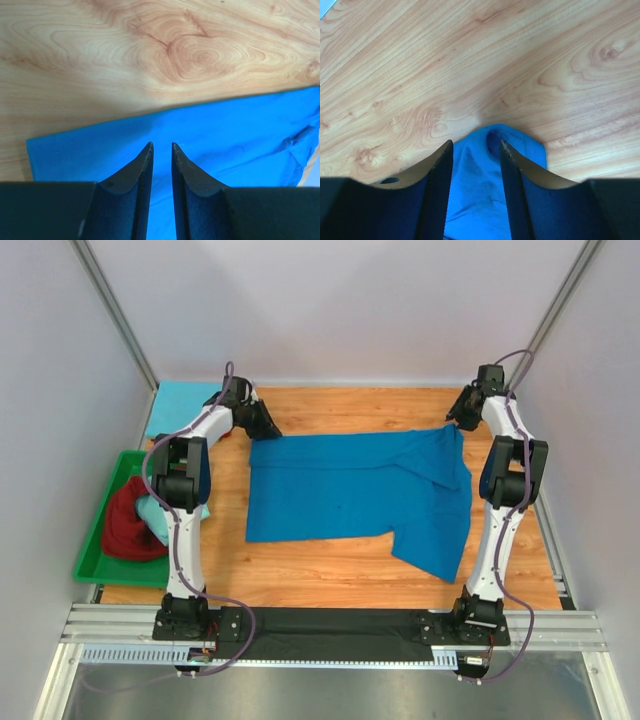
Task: Fold and stack the t-shirts
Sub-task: Fold the tshirt
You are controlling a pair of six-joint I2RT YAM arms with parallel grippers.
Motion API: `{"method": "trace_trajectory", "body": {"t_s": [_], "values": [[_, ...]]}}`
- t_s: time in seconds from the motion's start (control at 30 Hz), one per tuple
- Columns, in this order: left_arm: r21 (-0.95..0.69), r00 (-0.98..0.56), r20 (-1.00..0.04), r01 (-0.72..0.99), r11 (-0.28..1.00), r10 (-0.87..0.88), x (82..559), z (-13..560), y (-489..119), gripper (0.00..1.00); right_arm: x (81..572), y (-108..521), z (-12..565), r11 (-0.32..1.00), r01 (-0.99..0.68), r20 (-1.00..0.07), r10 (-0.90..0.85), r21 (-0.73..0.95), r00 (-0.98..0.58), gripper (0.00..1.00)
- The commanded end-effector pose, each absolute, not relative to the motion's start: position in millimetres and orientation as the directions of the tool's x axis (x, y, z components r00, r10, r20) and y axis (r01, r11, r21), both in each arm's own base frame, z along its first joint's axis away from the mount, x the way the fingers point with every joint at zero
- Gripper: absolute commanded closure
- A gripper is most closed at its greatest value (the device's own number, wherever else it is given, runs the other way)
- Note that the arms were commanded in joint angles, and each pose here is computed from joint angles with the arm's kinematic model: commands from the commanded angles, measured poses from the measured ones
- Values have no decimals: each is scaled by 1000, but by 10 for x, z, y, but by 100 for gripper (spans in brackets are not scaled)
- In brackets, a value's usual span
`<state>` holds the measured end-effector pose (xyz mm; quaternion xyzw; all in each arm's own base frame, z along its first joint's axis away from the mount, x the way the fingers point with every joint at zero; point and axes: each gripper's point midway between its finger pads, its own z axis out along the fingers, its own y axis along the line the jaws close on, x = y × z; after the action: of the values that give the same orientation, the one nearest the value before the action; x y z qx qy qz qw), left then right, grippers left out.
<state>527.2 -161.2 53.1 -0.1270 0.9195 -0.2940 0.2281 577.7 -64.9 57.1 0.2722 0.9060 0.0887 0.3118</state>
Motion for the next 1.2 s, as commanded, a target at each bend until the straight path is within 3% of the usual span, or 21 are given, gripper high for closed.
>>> {"method": "trace_trajectory", "body": {"t_s": [0.0,0.27,0.57,0.83,0.93,0.97,1.03,1.07,1.17], "values": [[-585,-842,-361,-130,801,-400,5396,610,-1507,72,5922,-706,638,843,421,-555,537,335,-635,57],[-528,-856,-312,-204,824,-412,5310,430,-1411,72,5870,-692,503,829,445,-523,559,339,-643,60],[-438,-844,-204,-375,817,-497,5145,113,-1256,75,5830,-952,756,818,481,-567,568,315,-596,100],[-429,-843,-158,-410,805,-514,5074,34,-1231,76,5713,-1306,737,807,491,-557,585,328,-589,99],[-439,-851,-194,-370,819,-488,5077,217,-1249,75,5688,-1194,736,808,465,-517,589,362,-621,71],[-444,-858,-214,-340,829,-467,5084,290,-1286,70,5641,-1177,757,807,469,-504,590,359,-631,54],[-461,-858,-263,-290,839,-442,5108,592,-1333,62,5556,-1191,885,806,489,-504,591,333,-630,46],[-459,-866,-277,-261,849,-416,5071,685,-1409,49,5443,-1198,946,807,505,-485,588,305,-647,40],[-450,-871,-359,-155,880,-337,5014,1111,-1498,38,5218,-1148,1147,814,515,-474,578,269,-664,38]]}}
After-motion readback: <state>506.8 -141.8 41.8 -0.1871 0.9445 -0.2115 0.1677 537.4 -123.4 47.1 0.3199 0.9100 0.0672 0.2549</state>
